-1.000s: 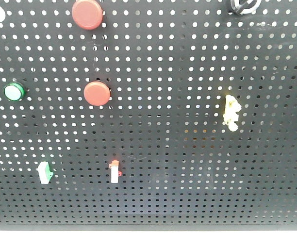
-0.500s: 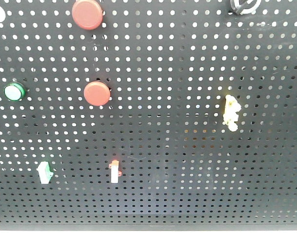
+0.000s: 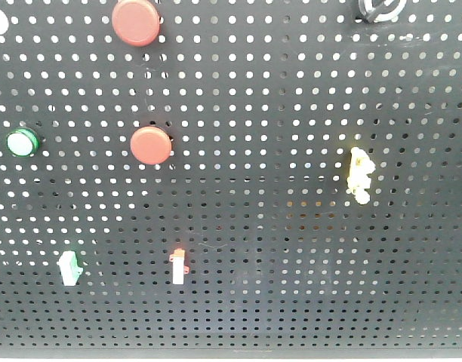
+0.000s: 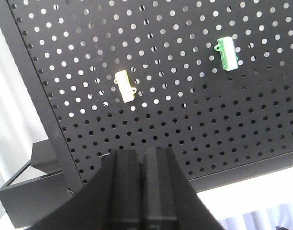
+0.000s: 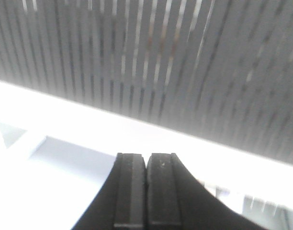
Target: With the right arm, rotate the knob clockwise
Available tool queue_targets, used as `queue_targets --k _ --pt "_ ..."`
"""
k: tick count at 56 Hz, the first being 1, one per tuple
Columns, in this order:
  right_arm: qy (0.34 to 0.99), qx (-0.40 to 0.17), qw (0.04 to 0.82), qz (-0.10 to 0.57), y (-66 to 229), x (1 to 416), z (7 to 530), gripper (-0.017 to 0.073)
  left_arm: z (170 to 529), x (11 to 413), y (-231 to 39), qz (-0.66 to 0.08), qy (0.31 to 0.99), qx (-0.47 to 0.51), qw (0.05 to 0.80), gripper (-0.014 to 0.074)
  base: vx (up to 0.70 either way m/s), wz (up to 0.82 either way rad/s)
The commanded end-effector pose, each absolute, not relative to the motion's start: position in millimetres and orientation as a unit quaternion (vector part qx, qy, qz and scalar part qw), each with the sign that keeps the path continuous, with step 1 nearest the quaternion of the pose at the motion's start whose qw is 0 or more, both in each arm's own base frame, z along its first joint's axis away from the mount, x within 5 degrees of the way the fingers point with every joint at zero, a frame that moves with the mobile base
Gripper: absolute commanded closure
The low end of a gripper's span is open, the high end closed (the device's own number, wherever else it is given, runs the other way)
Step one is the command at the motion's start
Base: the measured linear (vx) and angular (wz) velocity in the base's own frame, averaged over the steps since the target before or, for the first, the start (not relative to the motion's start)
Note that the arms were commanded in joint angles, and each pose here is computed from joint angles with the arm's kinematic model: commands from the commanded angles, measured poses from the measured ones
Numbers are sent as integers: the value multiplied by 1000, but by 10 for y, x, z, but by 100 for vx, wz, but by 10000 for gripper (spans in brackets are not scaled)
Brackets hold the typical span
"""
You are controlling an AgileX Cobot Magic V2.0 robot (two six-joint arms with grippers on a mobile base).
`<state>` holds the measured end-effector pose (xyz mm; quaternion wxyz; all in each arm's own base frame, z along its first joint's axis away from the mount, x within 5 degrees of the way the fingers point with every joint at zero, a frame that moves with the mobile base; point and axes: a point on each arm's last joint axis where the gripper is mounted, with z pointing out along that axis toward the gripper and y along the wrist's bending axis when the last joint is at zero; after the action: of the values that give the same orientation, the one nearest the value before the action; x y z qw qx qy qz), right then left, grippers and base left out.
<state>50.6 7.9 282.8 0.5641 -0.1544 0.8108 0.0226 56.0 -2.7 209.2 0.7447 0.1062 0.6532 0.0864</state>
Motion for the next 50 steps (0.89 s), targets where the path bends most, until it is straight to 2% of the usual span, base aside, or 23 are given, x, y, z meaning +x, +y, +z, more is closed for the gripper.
queue_targets --k 1,15,25,30,39,46,50 --pt "791 -158 590 28 113 565 2812 562 2040 579 -35 80 643 106 754 600 0 0" --pt "760 -133 629 96 227 678 2462 562 2040 579 -35 80 643 106 754 600 0 0" --pt "690 -116 705 116 246 718 2153 562 2040 579 -35 80 643 106 754 600 0 0" --pt "686 -76 717 98 182 723 2055 562 2040 579 -35 80 643 106 754 600 0 0" --pt "672 -3 740 21 22 663 2078 562 2040 579 -35 80 643 106 754 600 0 0" --pt "672 25 740 -10 -27 550 2032 562 2040 579 -35 80 643 106 754 600 0 0" --pt "693 31 720 -13 -36 568 1986 562 2038 581 -35 80 644 106 754 600 0 0"
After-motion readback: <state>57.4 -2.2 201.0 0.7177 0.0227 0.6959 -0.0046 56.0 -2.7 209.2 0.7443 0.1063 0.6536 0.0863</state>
